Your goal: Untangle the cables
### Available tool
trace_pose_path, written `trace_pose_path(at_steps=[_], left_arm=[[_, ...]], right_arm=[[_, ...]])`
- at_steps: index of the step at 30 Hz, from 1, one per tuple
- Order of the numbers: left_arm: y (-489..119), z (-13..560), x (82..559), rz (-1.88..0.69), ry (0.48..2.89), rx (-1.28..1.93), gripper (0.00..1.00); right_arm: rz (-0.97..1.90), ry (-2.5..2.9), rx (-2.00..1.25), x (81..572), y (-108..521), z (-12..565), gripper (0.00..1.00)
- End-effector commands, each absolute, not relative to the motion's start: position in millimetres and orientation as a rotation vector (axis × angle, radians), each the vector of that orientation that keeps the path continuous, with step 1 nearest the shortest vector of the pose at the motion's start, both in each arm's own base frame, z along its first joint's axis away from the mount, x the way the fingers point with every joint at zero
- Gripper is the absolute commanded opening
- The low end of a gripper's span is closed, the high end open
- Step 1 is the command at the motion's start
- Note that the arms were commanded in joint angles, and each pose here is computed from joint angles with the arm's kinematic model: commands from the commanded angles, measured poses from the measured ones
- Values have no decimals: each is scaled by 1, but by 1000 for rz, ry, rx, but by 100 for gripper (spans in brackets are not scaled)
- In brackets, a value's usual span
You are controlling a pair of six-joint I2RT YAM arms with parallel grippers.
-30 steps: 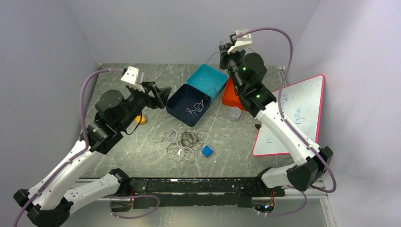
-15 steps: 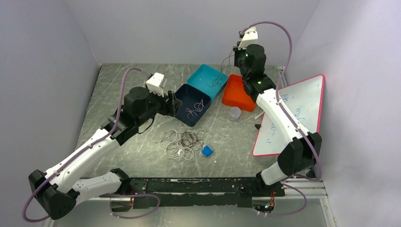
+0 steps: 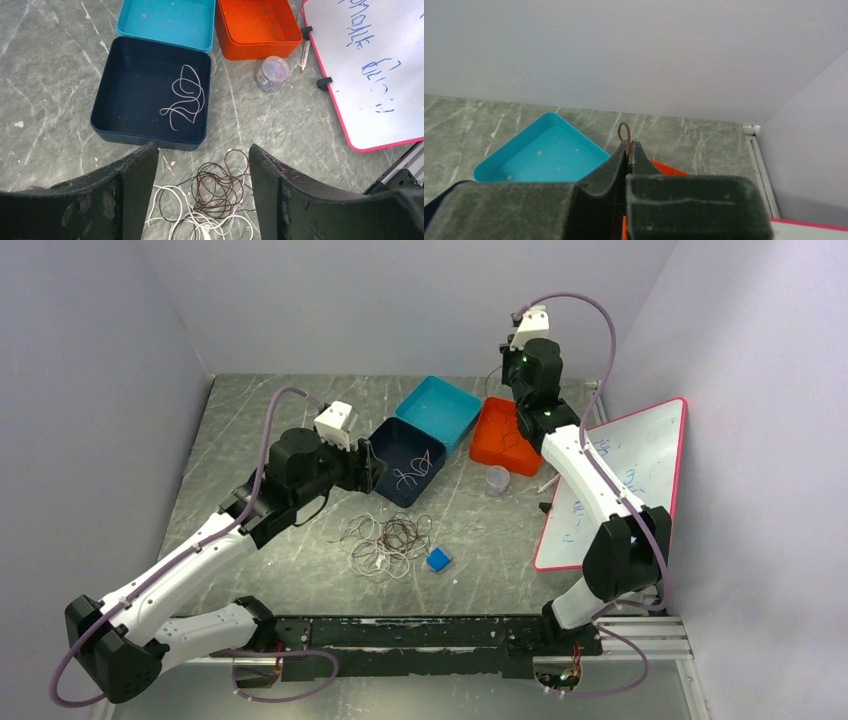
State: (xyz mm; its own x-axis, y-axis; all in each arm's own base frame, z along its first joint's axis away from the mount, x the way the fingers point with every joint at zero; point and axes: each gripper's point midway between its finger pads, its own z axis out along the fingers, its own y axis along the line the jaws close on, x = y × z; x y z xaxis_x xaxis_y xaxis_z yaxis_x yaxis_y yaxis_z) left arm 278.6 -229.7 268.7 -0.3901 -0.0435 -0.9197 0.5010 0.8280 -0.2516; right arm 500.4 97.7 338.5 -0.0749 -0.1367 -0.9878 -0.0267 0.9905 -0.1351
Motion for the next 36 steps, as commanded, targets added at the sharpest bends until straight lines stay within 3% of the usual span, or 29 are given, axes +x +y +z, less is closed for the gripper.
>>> trace_pose_path(at_steps=[1,12,27,36], left_arm=[[-234,263,277,-639,1905,368,71],[-239,258,279,-638,1920,383,70],[-236,246,280,-617,1954,374,68],[-237,245,280,-620,1958,374,67]], right_arm=[[-141,1675,-93,507,80,316,0],[-125,1770,-46,506,63,259,0],[-54,1636,-19,500,67,355,0],[-109,1619,6,503,52,363,0]])
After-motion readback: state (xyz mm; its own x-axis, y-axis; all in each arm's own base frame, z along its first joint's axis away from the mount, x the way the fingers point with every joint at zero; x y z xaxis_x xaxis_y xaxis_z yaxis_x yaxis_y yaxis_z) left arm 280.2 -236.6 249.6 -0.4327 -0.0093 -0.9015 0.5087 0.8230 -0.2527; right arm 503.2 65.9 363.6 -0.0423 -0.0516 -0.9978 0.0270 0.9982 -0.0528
